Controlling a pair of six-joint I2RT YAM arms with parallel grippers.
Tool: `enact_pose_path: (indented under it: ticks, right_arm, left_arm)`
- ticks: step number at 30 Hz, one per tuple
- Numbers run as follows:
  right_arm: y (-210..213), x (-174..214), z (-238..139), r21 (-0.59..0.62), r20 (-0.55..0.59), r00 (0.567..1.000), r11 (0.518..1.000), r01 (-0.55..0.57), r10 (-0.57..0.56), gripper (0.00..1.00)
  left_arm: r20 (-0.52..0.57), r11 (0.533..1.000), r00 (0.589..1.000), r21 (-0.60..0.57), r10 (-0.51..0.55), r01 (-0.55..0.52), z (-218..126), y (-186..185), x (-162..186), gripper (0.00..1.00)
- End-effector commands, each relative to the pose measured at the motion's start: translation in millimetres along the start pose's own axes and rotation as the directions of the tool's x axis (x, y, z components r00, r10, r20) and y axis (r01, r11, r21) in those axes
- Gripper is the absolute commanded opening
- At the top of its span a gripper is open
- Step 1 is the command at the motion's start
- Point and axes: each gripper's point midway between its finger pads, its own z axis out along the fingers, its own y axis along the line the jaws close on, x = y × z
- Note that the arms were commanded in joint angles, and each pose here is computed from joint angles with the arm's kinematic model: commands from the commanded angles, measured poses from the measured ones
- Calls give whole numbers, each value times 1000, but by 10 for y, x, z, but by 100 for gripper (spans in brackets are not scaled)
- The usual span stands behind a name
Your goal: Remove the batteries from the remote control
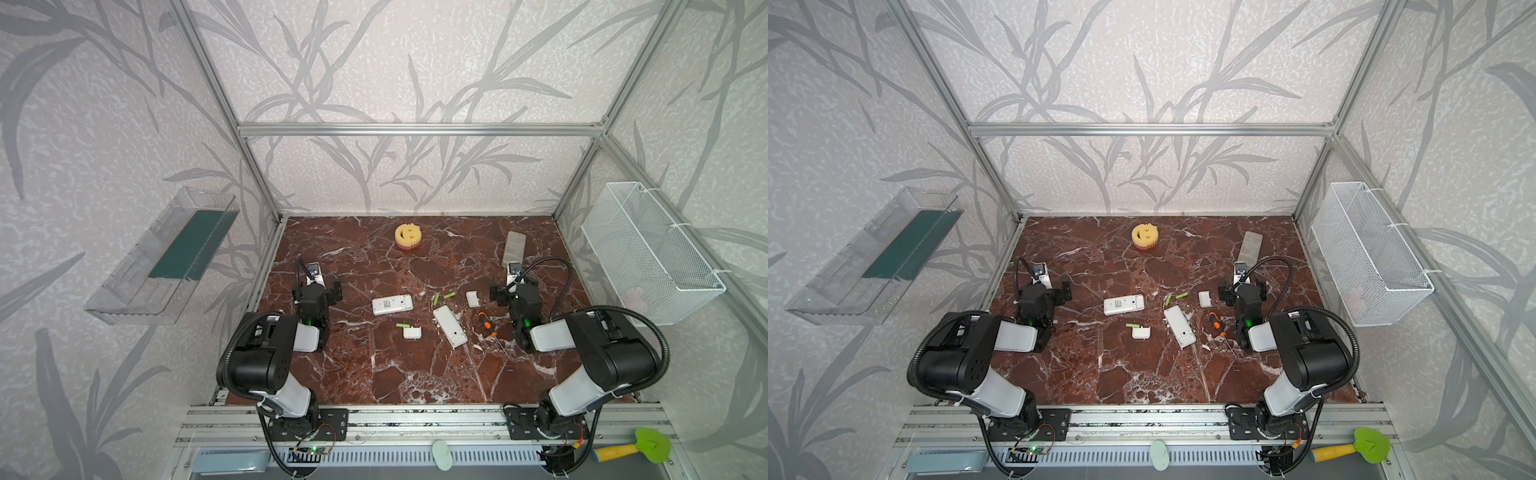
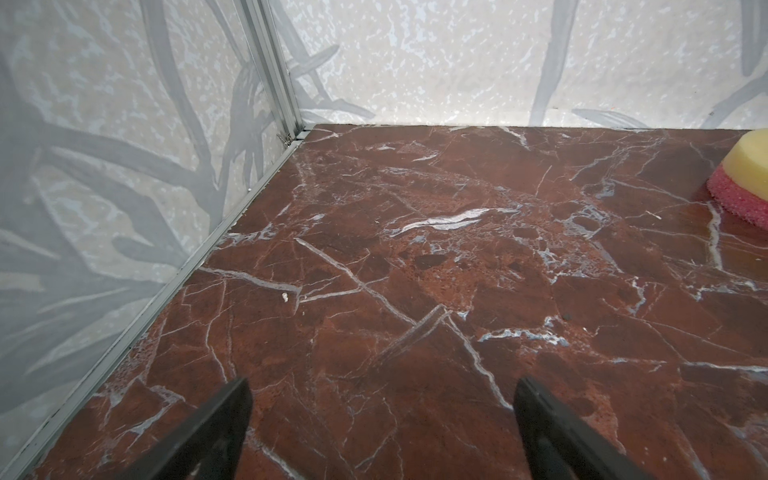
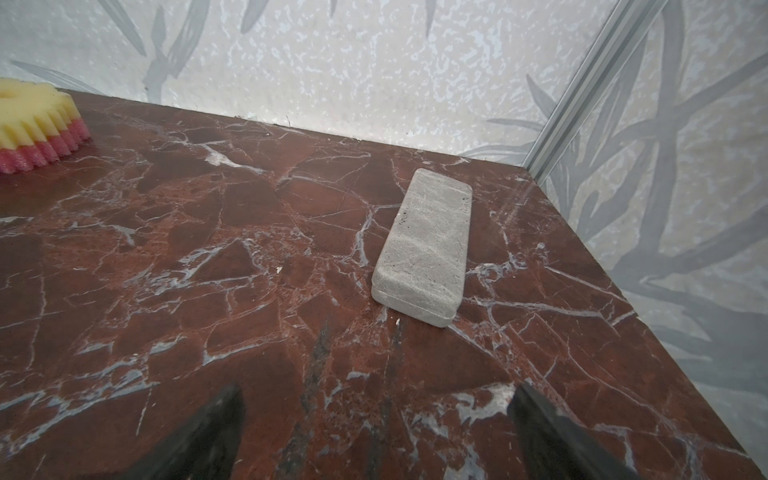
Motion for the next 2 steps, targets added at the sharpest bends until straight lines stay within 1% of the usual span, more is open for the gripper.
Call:
enact_pose_path:
  ticks: [1, 2]
  right_arm:
    - [-43, -75, -6, 15, 19, 1000, 1000, -22, 21, 99]
    - [-42, -64, -6, 15, 16, 1000, 1000, -21, 21, 99]
  left_arm:
    - [18, 1000, 1000, 21, -8, 8, 34, -4, -114, 99]
    - [18, 1000, 1000, 20, -10, 9, 34, 4, -114, 99]
